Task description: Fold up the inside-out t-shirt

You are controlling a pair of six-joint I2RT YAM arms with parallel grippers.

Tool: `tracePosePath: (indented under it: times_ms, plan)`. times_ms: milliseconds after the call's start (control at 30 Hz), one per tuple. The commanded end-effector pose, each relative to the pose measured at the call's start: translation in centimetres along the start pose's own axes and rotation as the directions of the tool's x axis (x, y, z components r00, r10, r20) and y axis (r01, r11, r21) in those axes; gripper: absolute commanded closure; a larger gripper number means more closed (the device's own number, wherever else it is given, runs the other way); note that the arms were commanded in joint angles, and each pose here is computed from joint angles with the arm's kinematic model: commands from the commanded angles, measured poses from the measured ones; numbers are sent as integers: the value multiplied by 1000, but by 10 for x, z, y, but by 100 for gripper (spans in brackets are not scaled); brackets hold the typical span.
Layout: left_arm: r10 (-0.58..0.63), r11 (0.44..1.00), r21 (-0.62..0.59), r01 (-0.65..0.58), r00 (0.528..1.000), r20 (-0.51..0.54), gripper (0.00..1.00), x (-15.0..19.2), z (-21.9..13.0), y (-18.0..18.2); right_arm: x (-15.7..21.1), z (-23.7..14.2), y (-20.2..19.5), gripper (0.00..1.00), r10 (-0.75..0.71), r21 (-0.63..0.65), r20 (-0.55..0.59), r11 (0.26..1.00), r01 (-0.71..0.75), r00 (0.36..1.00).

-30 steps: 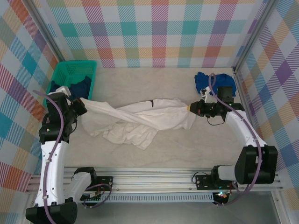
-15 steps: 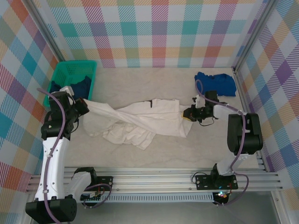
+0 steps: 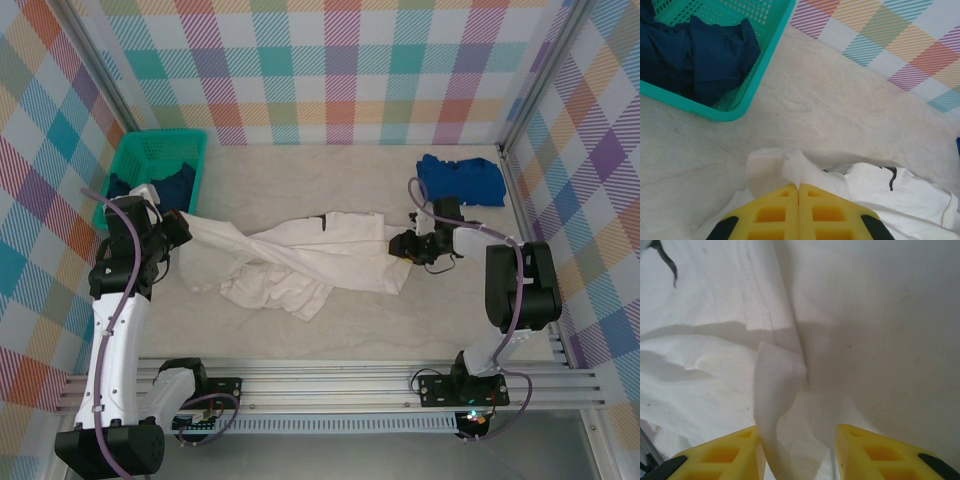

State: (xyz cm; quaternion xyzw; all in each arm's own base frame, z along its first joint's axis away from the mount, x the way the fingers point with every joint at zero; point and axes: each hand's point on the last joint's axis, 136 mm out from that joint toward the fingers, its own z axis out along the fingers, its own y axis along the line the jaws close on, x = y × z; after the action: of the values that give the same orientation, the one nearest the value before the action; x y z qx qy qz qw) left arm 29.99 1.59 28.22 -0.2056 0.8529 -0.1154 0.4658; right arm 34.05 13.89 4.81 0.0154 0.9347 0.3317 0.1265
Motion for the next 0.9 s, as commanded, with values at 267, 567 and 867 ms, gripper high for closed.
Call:
tracePosePath:
  times_ms: [267, 567, 867]
  plan:
    - [12, 1000, 21, -13, 1000, 28, 100, -6, 1, -1, 24, 6, -6, 58, -14, 81, -43, 997, 17, 999]
    - [12, 1000, 20, -12, 1000, 26, 100, -5, 1, -1, -3, 2, 7, 82, -71, 57, 22, 996, 70, 997]
    - [11, 1000, 24, -11, 1000, 19, 100, -4, 3, -1, -19, -6, 15, 81, -125, 64, 58, 991, 122, 990]
